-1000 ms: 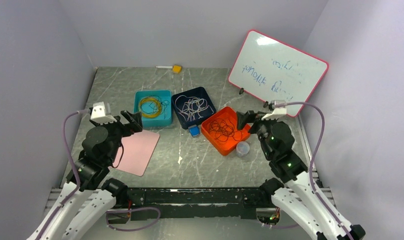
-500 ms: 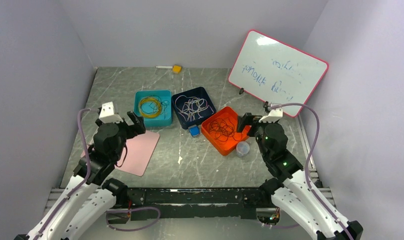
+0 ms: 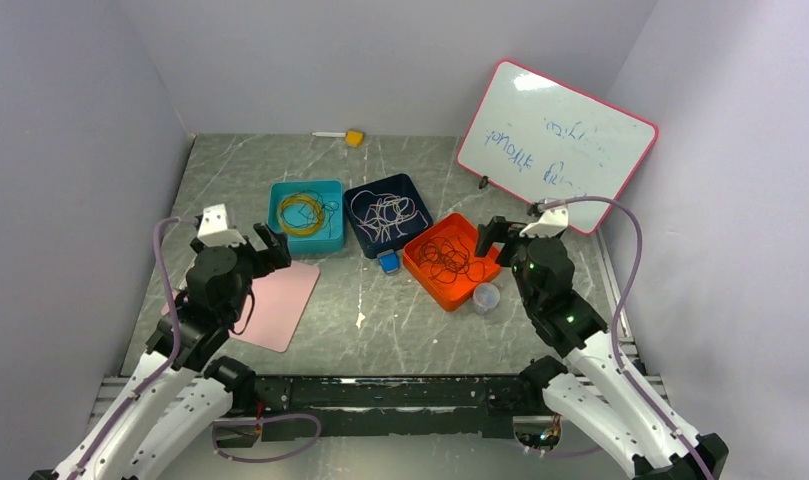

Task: Untangle the cables

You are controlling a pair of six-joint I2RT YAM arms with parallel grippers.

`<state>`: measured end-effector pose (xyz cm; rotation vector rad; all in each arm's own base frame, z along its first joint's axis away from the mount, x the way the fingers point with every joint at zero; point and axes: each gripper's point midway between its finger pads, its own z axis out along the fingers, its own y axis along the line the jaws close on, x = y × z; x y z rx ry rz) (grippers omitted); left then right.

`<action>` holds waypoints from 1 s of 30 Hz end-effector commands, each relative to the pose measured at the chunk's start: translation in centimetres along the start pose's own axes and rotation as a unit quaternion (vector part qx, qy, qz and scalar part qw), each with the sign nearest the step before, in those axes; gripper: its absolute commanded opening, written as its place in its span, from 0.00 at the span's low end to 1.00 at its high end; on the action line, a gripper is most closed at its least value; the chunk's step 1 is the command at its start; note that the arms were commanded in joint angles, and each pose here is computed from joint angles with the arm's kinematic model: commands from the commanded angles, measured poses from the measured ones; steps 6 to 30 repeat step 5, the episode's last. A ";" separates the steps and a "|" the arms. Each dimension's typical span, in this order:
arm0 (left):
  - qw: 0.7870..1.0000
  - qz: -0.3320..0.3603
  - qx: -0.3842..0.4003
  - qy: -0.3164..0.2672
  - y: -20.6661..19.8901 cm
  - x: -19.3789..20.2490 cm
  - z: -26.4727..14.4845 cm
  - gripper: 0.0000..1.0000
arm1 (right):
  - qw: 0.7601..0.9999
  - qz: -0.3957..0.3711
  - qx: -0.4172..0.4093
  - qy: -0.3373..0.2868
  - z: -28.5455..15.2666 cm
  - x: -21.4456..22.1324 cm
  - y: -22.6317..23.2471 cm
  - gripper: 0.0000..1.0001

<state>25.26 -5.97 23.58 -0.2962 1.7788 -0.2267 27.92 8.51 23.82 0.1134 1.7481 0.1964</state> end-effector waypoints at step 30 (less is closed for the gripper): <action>1.000 -0.008 -0.005 -0.013 0.3 -0.8 -0.4 0.99 | 1.000 0.013 0.015 -0.022 -0.4 -1.1 -0.6 1.00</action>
